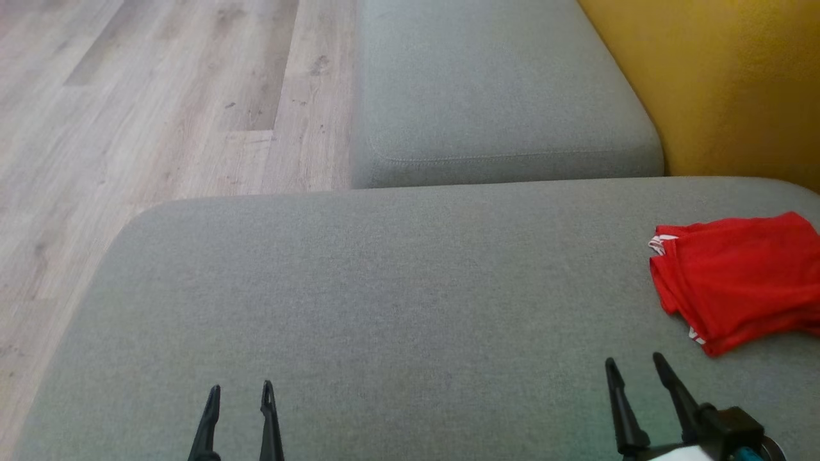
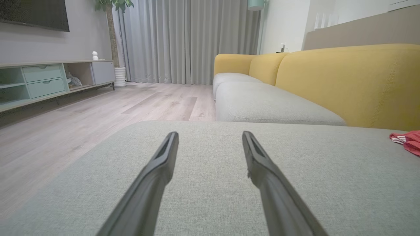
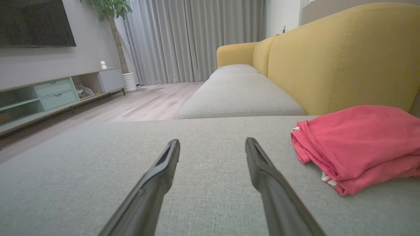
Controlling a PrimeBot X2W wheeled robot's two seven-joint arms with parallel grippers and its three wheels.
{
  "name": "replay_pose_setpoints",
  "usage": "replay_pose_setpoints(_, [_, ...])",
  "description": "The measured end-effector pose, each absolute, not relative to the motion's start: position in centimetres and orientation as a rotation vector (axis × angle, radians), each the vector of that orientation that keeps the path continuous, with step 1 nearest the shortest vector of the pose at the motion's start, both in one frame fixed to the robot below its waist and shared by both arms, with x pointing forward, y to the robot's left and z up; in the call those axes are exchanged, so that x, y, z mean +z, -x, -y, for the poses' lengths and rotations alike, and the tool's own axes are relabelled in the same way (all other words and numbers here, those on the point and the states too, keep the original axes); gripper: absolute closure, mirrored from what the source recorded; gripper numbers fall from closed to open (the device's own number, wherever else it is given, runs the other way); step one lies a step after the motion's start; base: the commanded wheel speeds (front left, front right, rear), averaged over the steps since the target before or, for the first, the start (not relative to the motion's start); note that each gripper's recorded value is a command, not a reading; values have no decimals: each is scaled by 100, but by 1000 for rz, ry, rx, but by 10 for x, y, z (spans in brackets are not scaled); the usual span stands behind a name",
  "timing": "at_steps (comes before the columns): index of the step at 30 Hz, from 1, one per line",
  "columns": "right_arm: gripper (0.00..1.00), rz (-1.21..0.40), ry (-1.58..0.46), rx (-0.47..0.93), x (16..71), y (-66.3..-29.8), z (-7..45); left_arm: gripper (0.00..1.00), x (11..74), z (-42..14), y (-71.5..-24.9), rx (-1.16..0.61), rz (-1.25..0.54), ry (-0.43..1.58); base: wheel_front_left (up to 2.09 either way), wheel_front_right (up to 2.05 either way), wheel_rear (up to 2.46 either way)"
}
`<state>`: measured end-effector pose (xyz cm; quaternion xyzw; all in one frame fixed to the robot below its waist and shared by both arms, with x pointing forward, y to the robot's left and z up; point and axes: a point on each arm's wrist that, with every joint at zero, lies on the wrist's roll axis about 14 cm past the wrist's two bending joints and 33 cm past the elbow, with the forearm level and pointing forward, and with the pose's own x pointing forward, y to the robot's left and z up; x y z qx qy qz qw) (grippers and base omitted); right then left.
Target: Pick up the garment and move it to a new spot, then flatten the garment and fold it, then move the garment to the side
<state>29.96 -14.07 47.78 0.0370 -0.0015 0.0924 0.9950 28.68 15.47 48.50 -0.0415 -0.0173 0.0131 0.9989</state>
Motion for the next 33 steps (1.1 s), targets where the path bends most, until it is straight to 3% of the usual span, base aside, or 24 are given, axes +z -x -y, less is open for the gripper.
replay_pose_setpoints(9, [0,20,-83,150,482,-297,148,0,482,-150,-286,-5,28,60,0,0,0])
replay_pose_setpoints(10, [100,13,-83,149,479,-296,148,100,479,-150,-285,-6,19,60,0,0,0])
replay_pose_setpoints(16, [100,-131,-104,132,436,-276,151,100,439,-152,-268,7,-115,70,0,0,0])
replay_pose_setpoints(33, [100,-161,-287,58,434,-285,163,100,433,-161,-277,52,-172,258,0,0,0])
